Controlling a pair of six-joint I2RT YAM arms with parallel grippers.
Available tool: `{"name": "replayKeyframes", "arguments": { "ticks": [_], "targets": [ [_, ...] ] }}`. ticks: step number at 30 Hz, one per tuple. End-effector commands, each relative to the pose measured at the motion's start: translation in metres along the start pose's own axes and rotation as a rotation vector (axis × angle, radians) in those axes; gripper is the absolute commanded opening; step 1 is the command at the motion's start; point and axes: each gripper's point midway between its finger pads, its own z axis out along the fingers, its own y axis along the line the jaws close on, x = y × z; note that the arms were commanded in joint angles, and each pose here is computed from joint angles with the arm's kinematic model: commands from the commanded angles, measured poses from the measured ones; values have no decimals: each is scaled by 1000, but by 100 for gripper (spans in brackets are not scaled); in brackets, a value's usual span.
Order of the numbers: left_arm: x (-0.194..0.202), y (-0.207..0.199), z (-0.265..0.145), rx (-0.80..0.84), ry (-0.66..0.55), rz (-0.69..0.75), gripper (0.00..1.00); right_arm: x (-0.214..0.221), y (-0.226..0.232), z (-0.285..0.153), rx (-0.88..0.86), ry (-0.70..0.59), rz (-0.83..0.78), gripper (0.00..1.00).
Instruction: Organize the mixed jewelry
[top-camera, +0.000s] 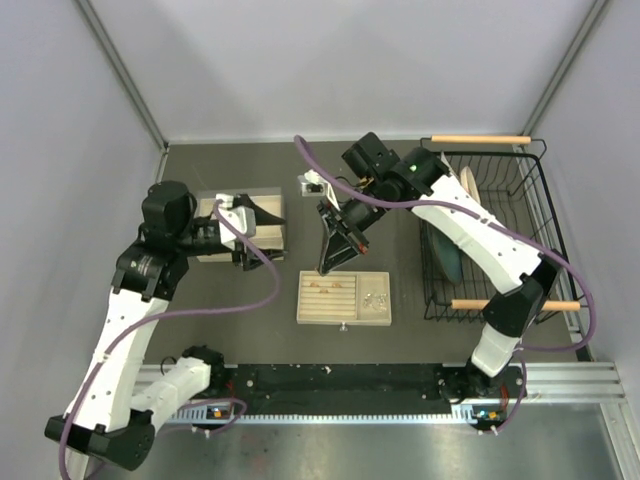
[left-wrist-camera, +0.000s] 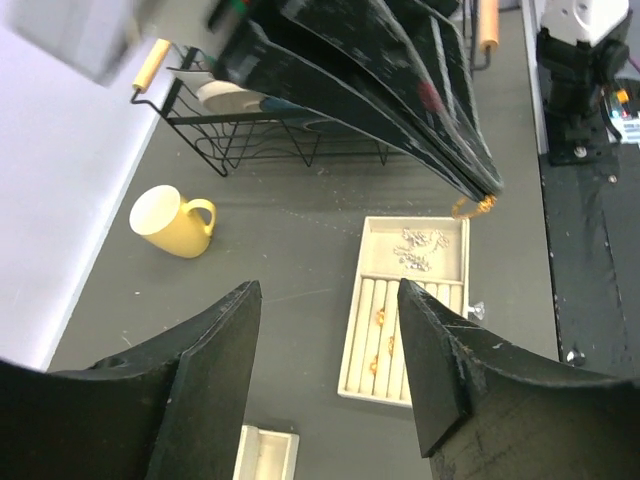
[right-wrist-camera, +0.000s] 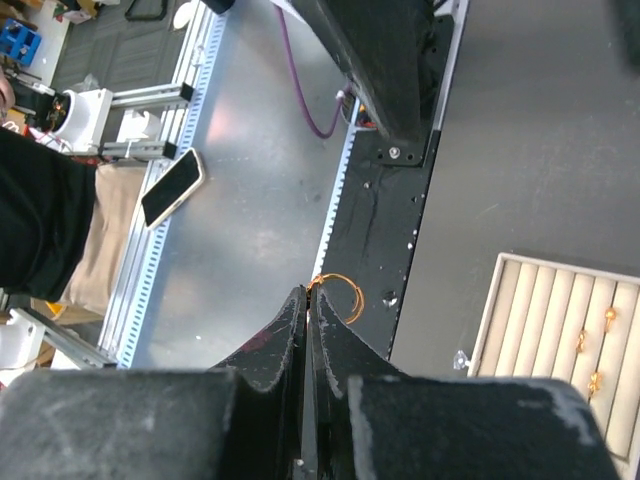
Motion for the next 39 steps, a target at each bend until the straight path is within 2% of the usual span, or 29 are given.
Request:
{"name": "replayKeyframes", "arguments": {
  "ticks": [1, 11, 19, 39],
  "targets": [
    [1, -22, -1, 64, 32, 139, 62, -26, 39, -15, -37, -69, -144, 0],
    [-12, -57, 27, 240, -53, 210, 57, -30, 49, -17, -63, -81, -156, 0],
    [-17, -58, 42, 257, -72, 214, 56, -28, 47, -14, -79, -79, -146, 0],
    [-24, -66, 47, 290, -103, 190, 35, -31, 42, -12, -78, -77, -146, 0]
  ]
}}
